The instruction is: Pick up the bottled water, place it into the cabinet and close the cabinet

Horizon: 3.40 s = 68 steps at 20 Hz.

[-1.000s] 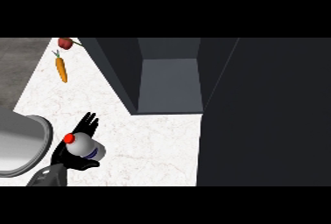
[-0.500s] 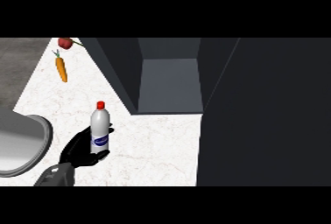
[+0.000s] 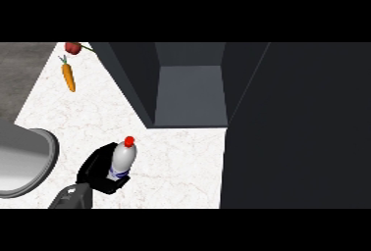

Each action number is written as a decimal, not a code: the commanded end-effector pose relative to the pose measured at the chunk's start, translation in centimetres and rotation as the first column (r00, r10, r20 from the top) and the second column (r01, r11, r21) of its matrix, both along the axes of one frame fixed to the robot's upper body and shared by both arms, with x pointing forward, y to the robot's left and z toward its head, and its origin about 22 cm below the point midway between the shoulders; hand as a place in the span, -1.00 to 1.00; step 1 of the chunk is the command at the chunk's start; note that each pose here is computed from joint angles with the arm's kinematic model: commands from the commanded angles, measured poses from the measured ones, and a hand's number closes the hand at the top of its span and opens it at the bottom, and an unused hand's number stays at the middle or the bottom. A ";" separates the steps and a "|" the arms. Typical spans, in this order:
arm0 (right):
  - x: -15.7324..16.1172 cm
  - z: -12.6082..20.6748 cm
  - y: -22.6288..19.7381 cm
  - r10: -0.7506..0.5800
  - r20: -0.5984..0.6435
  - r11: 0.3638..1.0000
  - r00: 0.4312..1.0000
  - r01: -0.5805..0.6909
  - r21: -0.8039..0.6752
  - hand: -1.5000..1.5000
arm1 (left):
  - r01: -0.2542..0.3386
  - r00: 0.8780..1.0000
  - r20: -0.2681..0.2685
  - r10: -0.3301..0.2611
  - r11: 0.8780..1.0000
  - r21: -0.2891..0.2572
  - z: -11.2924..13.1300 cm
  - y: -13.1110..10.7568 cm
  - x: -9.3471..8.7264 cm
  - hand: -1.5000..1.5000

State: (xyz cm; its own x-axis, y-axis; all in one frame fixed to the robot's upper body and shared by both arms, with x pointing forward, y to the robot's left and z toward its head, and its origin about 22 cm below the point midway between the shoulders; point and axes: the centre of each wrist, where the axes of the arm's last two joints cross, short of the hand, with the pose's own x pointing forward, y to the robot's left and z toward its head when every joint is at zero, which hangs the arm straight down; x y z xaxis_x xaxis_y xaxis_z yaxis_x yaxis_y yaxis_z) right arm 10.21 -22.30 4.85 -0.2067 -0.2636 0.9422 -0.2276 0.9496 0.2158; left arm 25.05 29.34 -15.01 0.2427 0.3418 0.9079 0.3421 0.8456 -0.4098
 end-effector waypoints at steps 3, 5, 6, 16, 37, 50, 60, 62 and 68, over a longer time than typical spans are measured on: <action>-0.7 -0.5 -0.5 -0.007 -0.011 1.000 1.000 0.007 0.008 -1.00 | -0.118 0.986 0.100 0.132 0.984 -0.131 0.3 0.3 0.4 1.00; -0.6 -0.7 -0.4 -0.024 -0.022 1.000 0.999 0.024 0.017 -1.00 | -0.245 0.962 0.097 0.255 0.963 -0.110 0.1 1.9 -0.5 1.00; -1.1 -0.6 -0.4 -0.017 -0.010 1.000 1.000 0.017 0.008 -1.00 | -0.319 0.940 0.086 0.330 0.940 -0.119 0.3 1.6 -0.1 1.00; -0.7 -0.5 0.4 -0.010 -0.005 1.000 1.000 0.010 0.002 -1.00 | -0.379 0.916 0.061 0.398 0.904 -0.200 0.6 2.3 -0.5 1.00; 0.0 0.2 1.7 0.022 -0.028 0.999 0.999 -0.021 0.026 -1.00 | -0.260 0.946 0.162 0.281 0.955 -0.141 12.7 -8.4 2.3 1.00; 1.8 0.1 1.3 0.031 -0.011 0.999 0.999 -0.030 0.033 -1.00 | -0.277 0.933 0.238 0.271 0.961 -0.010 18.8 -17.6 7.9 1.00; 1.7 0.2 1.7 0.060 0.002 0.997 0.998 -0.060 0.050 -1.00 | -0.383 0.871 0.387 0.303 0.912 0.149 21.2 -20.0 9.7 1.00; 0.8 0.6 2.0 0.086 -0.009 0.995 0.996 -0.086 0.045 -1.00 | -0.412 0.863 0.385 0.327 0.897 0.161 22.2 -19.9 10.7 1.00; 1.8 -0.3 2.4 0.085 0.003 0.995 0.996 -0.085 0.052 -1.00 | -0.503 0.826 0.417 0.380 0.831 0.239 22.7 -19.3 11.6 1.00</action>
